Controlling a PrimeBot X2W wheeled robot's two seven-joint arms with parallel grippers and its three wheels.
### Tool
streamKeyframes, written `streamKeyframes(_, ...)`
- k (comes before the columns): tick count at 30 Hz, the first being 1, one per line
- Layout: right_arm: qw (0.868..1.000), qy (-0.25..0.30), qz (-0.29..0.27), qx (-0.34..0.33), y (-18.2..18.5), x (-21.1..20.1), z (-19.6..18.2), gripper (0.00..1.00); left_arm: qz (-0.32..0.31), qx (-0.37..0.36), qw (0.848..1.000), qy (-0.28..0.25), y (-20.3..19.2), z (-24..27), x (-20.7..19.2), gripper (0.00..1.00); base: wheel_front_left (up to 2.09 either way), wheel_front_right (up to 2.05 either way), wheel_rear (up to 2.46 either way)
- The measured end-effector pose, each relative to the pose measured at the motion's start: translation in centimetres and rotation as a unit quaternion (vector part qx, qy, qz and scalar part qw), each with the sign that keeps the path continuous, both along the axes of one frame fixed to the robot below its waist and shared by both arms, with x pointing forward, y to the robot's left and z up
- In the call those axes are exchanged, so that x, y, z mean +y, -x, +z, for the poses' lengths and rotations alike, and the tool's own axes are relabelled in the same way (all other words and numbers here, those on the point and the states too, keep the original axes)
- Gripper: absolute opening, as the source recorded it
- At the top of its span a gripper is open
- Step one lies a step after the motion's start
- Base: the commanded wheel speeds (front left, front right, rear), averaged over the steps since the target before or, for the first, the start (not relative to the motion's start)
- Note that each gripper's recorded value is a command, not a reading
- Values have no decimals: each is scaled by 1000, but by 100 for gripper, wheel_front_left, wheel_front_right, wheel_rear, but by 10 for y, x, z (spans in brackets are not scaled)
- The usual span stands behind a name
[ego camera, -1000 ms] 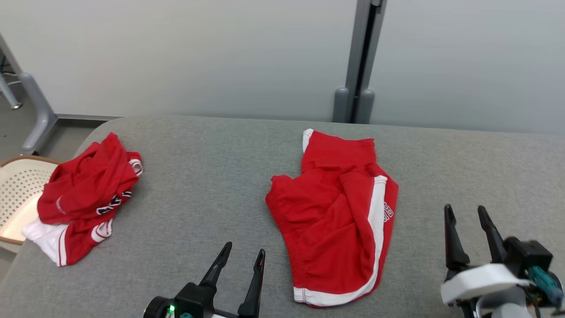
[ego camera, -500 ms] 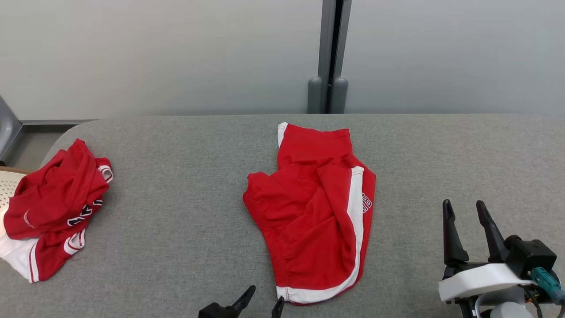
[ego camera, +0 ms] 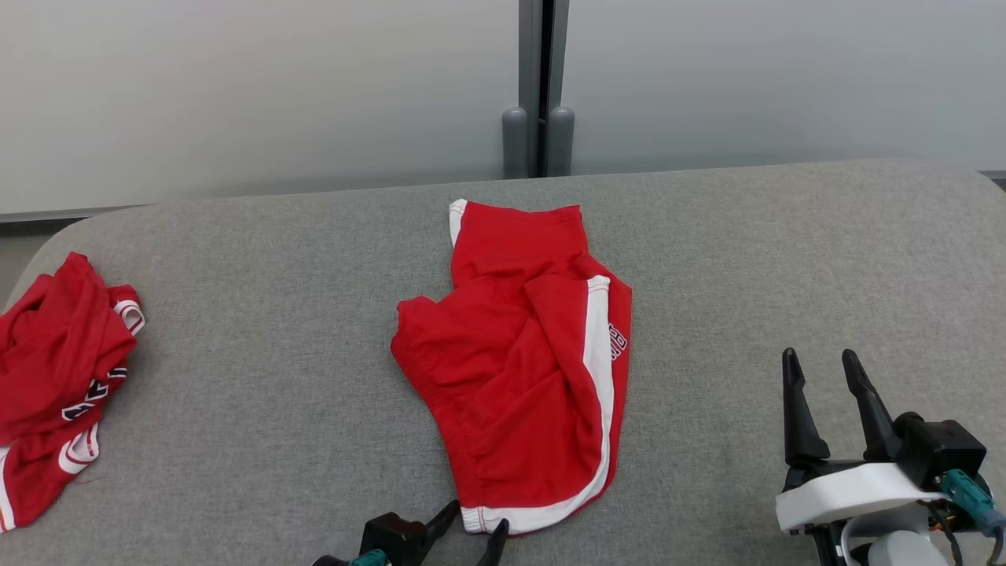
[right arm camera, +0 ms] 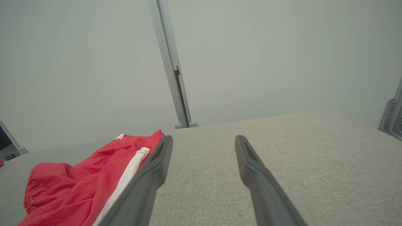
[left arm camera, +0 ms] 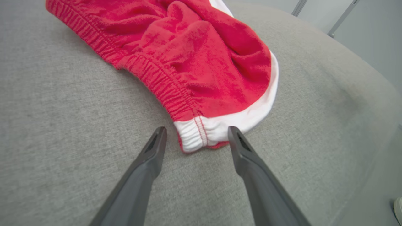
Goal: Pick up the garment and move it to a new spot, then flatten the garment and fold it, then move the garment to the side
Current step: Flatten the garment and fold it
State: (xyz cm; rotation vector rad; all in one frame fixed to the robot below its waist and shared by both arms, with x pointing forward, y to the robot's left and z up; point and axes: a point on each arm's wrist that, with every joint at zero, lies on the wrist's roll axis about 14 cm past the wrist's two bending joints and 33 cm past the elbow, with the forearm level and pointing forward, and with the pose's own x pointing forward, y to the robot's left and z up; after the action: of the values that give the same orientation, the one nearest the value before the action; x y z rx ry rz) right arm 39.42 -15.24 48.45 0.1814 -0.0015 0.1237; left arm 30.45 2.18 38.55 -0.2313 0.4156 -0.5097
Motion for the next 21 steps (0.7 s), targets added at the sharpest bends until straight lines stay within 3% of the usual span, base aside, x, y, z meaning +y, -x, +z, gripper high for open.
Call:
streamKeyframes(1, 1000, 0, -2, 0, 0, -1, 0, 100, 0, 0, 1000, 3, -3, 1, -1, 95, 0, 0, 0)
streamKeyframes(2, 1000, 0, -4, 1, 0, -3, -1, 100, 0, -1, 1000, 8, -5, 2, -2, 73, 0, 0, 0)
streamKeyframes(3, 1000, 0, -5, 2, 0, -4, -2, 100, -1, 0, 1000, 10, -7, 2, -3, 35, 0, 0, 0)
streamKeyframes(4, 1000, 0, -7, 3, 0, -5, -2, 100, -1, 2, 1000, 10, -7, 2, -4, 9, 0, 0, 0)
streamKeyframes(5, 1000, 0, -8, 3, 0, -5, -2, 100, 0, 5, 1000, 11, -7, 0, -4, 0, 0, 0, 0)
streamKeyframes(13, 1000, -6, 2, 2, -3, 2, -1, 100, 18, -4, 1000, 11, -14, 4, 7, 0, 0, 0, 0)
streamKeyframes(21, 996, 22, 84, 15, -17, 56, -5, 100, 81, -51, 995, 8, -31, 28, 38, 0, 0, 0, 0)
